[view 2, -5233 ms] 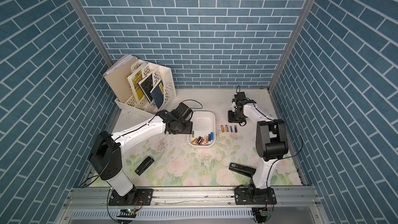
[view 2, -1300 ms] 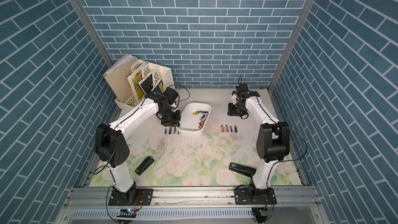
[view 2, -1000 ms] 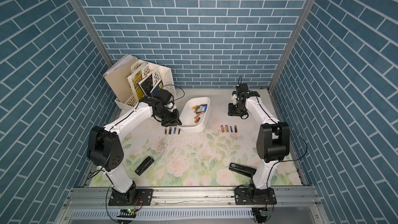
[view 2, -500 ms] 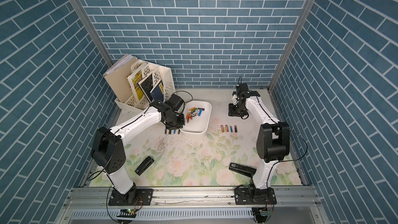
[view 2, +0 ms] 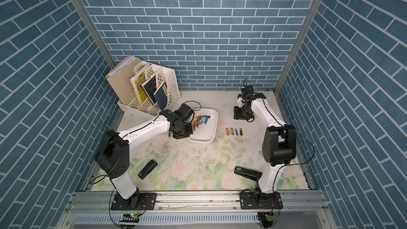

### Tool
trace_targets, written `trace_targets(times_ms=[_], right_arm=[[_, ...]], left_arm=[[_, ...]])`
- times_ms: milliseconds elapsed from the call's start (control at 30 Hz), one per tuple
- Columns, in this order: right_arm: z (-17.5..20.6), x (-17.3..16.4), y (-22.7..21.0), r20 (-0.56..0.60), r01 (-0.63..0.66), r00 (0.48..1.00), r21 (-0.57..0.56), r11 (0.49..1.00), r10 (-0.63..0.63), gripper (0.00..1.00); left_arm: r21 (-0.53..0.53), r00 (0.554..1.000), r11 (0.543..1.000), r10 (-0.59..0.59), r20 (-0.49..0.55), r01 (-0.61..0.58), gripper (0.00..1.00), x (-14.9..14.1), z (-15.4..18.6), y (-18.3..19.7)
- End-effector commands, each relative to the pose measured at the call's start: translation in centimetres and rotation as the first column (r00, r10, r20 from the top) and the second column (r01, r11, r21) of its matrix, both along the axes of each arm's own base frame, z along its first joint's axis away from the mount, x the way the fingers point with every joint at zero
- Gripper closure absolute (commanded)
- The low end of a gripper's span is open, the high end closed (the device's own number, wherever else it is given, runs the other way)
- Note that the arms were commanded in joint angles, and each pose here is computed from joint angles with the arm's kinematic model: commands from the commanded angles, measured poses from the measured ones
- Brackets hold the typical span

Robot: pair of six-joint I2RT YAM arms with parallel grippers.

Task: Take the batteries out of the storage box
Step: Adjust the storage box at the center of the board.

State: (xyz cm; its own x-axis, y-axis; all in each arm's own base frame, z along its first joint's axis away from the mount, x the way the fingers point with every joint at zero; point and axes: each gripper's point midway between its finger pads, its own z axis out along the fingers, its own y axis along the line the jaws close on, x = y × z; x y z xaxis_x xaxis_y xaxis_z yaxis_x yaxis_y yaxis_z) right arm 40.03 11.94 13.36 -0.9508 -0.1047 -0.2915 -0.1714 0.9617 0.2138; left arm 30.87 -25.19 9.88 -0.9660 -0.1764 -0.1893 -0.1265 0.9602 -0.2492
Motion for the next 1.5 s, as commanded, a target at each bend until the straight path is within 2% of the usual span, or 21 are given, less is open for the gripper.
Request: trace_targets(times_ms=[0,267,400,667,833,900,1033,1200,1467], right_arm=[[0.3,-0.2,-0.1,-0.001,-0.036,0.999,-0.015,0.999,0.036,0.6],[0.3,-0.3,0.1,-0.001,-0.045,0.999,-0.008,0.999,0.045,0.6],[0.0,-0.4,0.1,-0.006,-0.045,0.999,-0.009,0.999,0.045,0.6],[0.3,-0.4,0.1,0.003,-0.045,0.999,-0.008,0.999,0.045,0.6],[0.6,-0.7,0.4,0.004,-0.05,0.999,-0.022,0.999,0.05,0.6],[1.3,-0.7,0.8,0.013,-0.052,0.999,-0.028,0.998,0.052,0.6],[2.9,-0.9,3.1,0.042,-0.075,0.996,-0.031,0.997,0.076,0.59],[2.9,-1.2,8.7,0.045,-0.136,0.99,0.004,0.991,0.136,0.59],[-1.0,0.3,14.7,0.008,-0.173,0.985,0.008,0.985,0.173,0.59]], left_arm=[[-0.01,0.998,1.0,0.021,0.051,-0.02,1.0,1.0,-0.1,-1.1],[-0.011,0.999,1.0,0.018,0.043,-0.018,0.99,0.7,-1.4,-2.2],[-0.017,0.999,1.0,0.007,0.035,-0.006,0.86,0.5,-1.6,-2.6],[-0.003,1.0,1.0,0.003,0.021,-0.003,0.74,-0.3,-2.1,-2.3],[0.0,0.998,1.0,0.008,0.063,-0.008,0.58,-0.1,0.0,-1.8],[0.001,0.997,1.0,0.002,0.081,-0.003,0.55,0.3,1.3,-1.6],[0.005,0.995,1.0,-0.02,0.1,0.02,0.51,1.1,3.2,-0.8],[0.015,0.995,0.999,-0.04,0.092,0.039,0.49,2.2,3.1,1.5],[0.018,0.995,0.999,-0.053,0.087,0.051,0.46,3.3,2.6,4.1]])
